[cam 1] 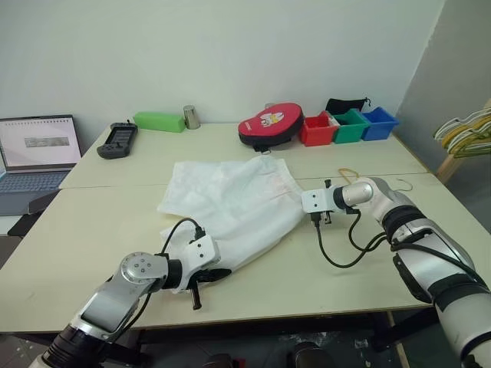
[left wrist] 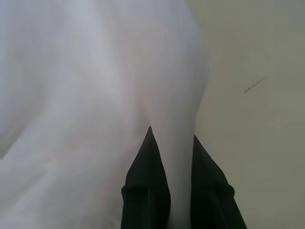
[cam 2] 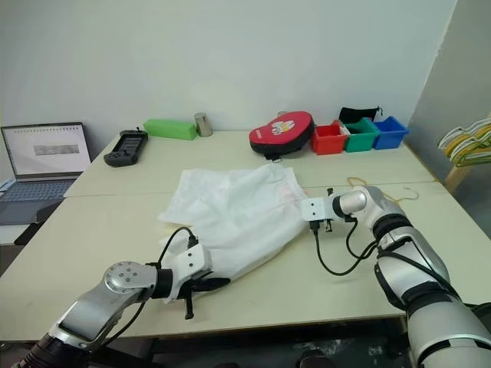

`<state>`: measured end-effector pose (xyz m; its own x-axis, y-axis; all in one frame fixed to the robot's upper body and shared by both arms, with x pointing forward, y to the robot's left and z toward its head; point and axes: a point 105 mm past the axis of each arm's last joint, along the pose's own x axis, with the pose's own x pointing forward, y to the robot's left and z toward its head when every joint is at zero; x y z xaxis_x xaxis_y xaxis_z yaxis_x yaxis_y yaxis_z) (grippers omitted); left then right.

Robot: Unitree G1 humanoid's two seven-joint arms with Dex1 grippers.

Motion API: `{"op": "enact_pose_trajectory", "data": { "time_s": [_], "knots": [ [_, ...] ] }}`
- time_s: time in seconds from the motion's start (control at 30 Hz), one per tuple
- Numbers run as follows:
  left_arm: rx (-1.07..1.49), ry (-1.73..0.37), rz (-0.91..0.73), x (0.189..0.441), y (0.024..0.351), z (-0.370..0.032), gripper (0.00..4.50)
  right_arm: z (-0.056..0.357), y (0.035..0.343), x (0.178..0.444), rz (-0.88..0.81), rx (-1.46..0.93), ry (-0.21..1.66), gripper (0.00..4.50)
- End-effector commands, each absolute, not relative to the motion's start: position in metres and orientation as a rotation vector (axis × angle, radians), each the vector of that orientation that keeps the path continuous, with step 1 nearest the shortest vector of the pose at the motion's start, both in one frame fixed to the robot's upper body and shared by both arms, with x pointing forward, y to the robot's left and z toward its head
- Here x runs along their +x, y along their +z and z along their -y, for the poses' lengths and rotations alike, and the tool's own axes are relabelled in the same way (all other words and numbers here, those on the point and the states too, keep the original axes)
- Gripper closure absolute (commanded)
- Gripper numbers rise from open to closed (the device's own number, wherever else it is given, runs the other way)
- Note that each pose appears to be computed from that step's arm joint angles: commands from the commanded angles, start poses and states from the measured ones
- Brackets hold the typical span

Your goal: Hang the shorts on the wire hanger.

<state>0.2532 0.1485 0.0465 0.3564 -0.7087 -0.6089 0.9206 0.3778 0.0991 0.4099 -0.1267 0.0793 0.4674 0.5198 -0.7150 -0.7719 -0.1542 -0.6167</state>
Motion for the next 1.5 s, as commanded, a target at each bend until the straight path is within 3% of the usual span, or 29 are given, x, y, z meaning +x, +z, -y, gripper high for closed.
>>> {"op": "enact_pose_trajectory", "data": {
  "time_s": [0.03,0.27,0.6,0.77,0.97,1.27,1.3,1.37,1.5],
  "knots": [
    [0.495,-1.086,-0.47,0.262,0.058,-0.151,4.5,0.134,0.09,0.414,-0.235,-1.309,1.121,4.48],
    [0.58,-1.068,-0.495,0.268,0.054,-0.167,4.5,0.158,0.079,0.394,-0.286,-1.246,1.196,4.48],
    [0.738,-1.198,-0.526,0.265,0.06,-0.193,4.5,0.17,0.081,0.294,-0.434,-1.091,1.428,4.48],
    [0.786,-1.359,-0.678,0.236,0.058,-0.22,4.5,0.15,0.083,0.246,-0.531,-0.955,1.437,4.48],
    [0.808,-1.431,-0.791,0.216,0.059,-0.244,4.5,0.133,0.081,0.236,-0.546,-0.887,1.399,4.48],
    [0.833,-1.332,-0.708,0.237,0.053,-0.237,4.5,0.133,0.075,0.233,-0.584,-0.902,1.445,4.48],
    [0.832,-1.33,-0.703,0.237,0.053,-0.237,4.5,0.133,0.075,0.23,-0.596,-0.896,1.459,4.29],
    [0.818,-1.322,-0.703,0.237,0.053,-0.237,4.01,0.135,0.076,0.221,-0.622,-0.886,1.506,3.99],
    [0.791,-1.339,-0.716,0.231,0.055,-0.237,3.15,0.132,0.085,0.22,-0.614,-0.853,1.523,2.98]
  ]
}}
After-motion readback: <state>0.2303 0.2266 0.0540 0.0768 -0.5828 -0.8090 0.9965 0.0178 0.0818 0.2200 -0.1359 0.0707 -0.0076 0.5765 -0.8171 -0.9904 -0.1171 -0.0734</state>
